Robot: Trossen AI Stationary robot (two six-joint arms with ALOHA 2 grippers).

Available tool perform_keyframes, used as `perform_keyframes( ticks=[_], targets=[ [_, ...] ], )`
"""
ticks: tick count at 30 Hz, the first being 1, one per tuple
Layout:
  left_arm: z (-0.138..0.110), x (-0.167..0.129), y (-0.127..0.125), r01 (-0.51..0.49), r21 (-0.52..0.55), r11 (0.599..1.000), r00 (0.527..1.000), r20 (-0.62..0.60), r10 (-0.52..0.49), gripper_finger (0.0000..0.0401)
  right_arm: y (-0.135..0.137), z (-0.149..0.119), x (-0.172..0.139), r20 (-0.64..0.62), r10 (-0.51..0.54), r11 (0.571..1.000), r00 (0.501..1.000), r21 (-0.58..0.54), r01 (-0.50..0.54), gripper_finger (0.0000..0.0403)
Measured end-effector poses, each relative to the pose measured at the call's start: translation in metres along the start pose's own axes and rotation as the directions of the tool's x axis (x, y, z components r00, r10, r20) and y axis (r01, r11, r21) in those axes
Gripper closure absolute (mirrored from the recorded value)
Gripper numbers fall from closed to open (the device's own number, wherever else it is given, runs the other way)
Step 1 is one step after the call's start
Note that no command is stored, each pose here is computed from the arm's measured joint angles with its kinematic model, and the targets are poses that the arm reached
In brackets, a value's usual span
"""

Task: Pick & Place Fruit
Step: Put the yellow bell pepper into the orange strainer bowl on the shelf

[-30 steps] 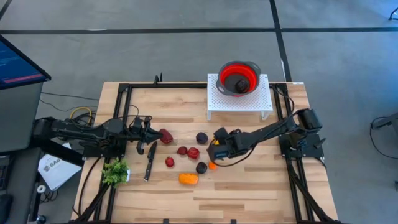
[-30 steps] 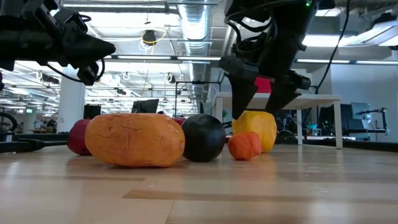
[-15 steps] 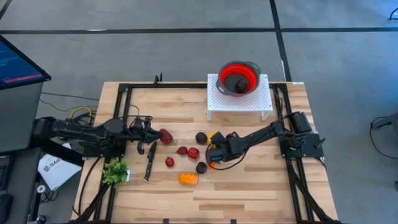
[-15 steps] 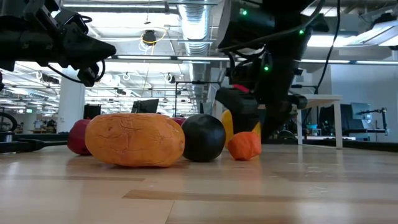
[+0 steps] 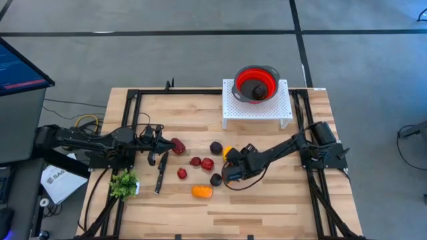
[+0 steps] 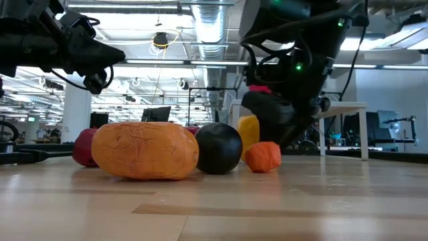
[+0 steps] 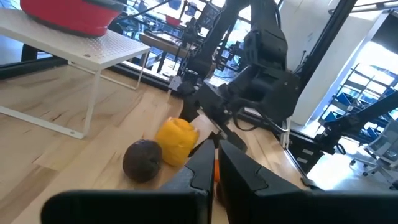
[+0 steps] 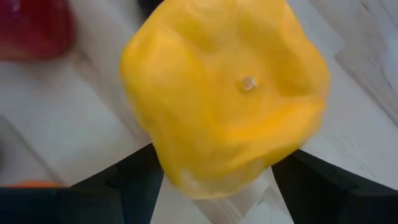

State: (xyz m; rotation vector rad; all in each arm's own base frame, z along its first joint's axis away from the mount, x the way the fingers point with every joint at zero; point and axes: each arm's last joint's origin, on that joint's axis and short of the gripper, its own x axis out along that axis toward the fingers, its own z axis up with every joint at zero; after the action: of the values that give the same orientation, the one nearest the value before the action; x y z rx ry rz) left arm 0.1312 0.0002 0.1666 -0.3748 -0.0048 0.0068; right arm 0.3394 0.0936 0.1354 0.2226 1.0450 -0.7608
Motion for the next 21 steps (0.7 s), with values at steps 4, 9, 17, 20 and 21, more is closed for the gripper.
perform_keyframes(
  ticks=[4, 9, 17, 20, 21],
  targets=[
    [0.0, 0.0, 0.0, 0.001, 0.0, 1.0, 1.0, 0.003, -0.001, 0.0384, 0.003, -0.004, -0.003, 0.009, 0.004, 1.0, 1.0, -0.015, -0.003, 0.0127],
    [0.0, 0.0, 0.0, 0.001, 0.0, 1.0, 1.0, 0.003, -0.001, 0.0384, 0.001, -0.006, -0.018, 0.046, -0.005, 1.0, 0.999, -0.012, 0.006, 0.0127],
    [0.0, 0.0, 0.0, 0.002, 0.0, 1.0, 1.0, 0.004, -0.002, 0.0384, -0.013, 0.002, -0.054, 0.092, 0.042, 0.999, 0.995, 0.006, -0.043, 0.0127],
    [0.0, 0.0, 0.0, 0.003, 0.0, 1.0, 1.0, 0.005, -0.003, 0.0384, -0.014, 0.002, -0.054, 0.087, 0.042, 0.999, 0.995, -0.03, -0.04, 0.0127],
    [0.0, 0.0, 0.0, 0.002, 0.0, 1.0, 1.0, 0.004, -0.002, 0.0384, -0.013, 0.003, -0.055, 0.091, 0.048, 0.998, 0.995, -0.037, -0.045, 0.0127]
  ],
)
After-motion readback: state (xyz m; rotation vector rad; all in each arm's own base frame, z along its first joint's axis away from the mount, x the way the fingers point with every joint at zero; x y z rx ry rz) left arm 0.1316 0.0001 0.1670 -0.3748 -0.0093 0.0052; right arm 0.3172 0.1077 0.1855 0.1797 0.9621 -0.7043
